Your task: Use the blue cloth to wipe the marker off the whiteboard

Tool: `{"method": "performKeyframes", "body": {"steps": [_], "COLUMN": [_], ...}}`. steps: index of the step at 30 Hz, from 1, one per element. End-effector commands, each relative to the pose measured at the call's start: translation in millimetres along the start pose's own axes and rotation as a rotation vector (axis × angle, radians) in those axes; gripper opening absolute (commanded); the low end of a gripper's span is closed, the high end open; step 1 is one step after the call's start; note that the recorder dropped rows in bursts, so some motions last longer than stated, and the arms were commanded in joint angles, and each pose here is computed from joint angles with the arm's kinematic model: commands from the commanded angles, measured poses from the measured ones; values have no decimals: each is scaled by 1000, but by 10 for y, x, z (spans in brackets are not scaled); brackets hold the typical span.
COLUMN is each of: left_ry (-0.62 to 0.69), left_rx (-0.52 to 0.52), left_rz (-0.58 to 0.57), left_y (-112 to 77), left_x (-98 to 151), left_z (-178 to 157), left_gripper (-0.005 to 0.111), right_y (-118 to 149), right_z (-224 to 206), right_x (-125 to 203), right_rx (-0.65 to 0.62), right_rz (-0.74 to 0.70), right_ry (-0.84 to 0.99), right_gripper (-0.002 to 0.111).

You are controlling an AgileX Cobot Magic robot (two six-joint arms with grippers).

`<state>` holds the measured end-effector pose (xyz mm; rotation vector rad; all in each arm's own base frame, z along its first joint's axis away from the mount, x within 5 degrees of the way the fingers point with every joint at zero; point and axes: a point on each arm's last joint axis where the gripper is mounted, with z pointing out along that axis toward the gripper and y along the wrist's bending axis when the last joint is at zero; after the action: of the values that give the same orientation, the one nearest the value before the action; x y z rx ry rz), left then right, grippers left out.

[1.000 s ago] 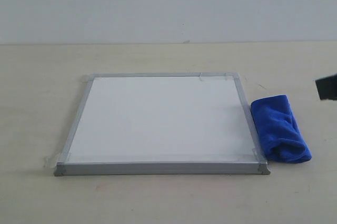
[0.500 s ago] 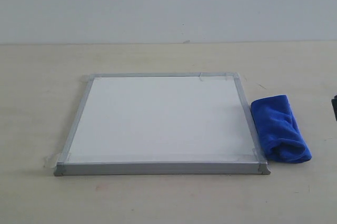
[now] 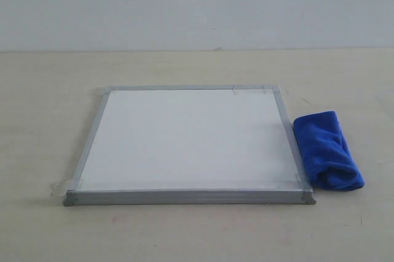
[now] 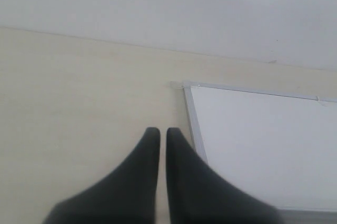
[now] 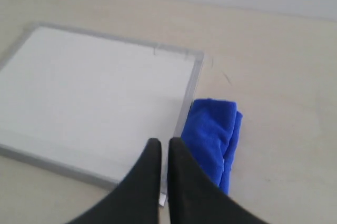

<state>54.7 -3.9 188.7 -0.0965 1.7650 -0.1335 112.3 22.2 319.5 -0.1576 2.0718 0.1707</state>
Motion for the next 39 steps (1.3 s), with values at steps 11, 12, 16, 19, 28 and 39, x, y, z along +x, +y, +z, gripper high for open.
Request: {"method": "performKeyframes", "body": {"steps": [11, 12, 16, 19, 28, 39], "left_ry": [2, 2, 2, 2, 2, 2], "left_rx": [-4, -4, -4, -4, -4, -4], "left_rz": [8, 8, 8, 8, 8, 8], "left_y": [4, 4, 4, 4, 4, 4], "left_x": [12, 12, 12, 12, 12, 12], "left_z": [2, 2, 2, 2, 2, 2], "left_gripper": [4, 4, 4, 4, 4, 4], "right_y": [-95, -94, -90, -90, -152, -150], "right_z": [188, 153, 115, 123, 119, 119], "right_x": [1322, 1303, 1395, 1483, 1484, 1484], "right_rx": [26, 26, 32, 33, 137, 135], "right_rz": [40, 32, -12, -10, 56, 57], "right_ry": [-340, -385, -344, -262, -265, -265], "right_gripper": [0, 0, 0, 0, 0, 0]}}
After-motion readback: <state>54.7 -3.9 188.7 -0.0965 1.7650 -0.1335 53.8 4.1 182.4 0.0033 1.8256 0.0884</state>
